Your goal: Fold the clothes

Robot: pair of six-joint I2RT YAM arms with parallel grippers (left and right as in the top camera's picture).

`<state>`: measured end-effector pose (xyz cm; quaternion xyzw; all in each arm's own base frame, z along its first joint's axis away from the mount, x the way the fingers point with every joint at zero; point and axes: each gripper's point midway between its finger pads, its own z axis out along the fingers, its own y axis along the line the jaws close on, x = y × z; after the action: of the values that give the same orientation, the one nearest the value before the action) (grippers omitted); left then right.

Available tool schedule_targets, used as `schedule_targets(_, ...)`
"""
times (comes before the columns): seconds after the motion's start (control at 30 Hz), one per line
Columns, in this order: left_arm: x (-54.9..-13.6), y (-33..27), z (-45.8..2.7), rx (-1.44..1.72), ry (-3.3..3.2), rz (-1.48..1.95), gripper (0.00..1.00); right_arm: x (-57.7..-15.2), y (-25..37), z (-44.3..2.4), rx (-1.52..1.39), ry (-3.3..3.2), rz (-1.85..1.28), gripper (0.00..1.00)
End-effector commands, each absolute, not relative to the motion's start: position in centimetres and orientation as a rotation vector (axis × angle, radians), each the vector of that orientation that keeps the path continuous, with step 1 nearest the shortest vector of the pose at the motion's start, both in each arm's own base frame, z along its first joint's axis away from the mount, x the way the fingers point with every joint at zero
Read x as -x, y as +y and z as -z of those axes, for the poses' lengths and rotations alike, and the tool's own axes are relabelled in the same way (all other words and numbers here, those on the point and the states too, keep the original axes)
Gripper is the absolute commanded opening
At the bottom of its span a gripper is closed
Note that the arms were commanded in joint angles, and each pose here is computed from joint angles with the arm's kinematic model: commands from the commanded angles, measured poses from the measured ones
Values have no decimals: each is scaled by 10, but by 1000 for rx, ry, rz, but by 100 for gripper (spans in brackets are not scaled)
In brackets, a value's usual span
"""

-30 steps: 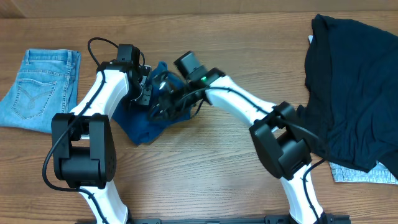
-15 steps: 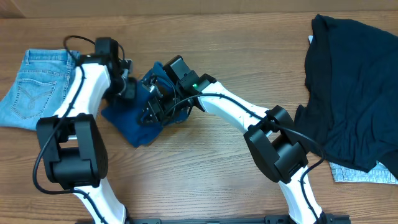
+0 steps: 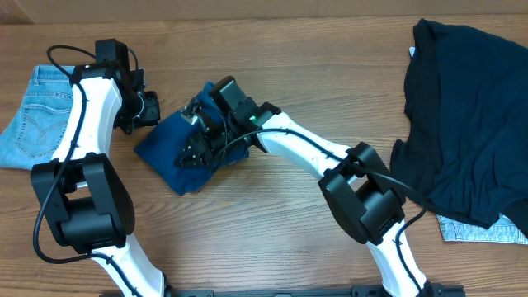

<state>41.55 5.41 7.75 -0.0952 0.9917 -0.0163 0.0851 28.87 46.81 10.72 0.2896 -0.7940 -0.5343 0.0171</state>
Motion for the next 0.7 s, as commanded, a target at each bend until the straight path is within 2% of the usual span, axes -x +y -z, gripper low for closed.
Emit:
schedule_targets(0.0, -420, 55, -96, 311, 2910, 59, 34, -274, 469, -52, -816, -2434, 1544, 40)
schedule_targets(0.07, -416, 55, -96, 313, 2925, 61, 34, -268, 463, -23, -754, -2425, 1468, 40)
schedule_targets(0.2, -410, 54, -94, 315, 2953, 62, 35, -272, 449, 2, -668, -2455, 1381, 40)
schedule_targets(0.4, -405, 53, -94, 274, 2977, 60, 35, -281, 435, 8, -627, -2487, 1335, 41)
schedule_targets(0.5, -405, 53, -93, 274, 2977, 60, 35, -277, 432, 3, -665, -2482, 1326, 42)
schedule_targets(0.67, -406, 54, -94, 263, 2973, 53, 38, -284, 419, -49, -845, -2617, 1256, 46)
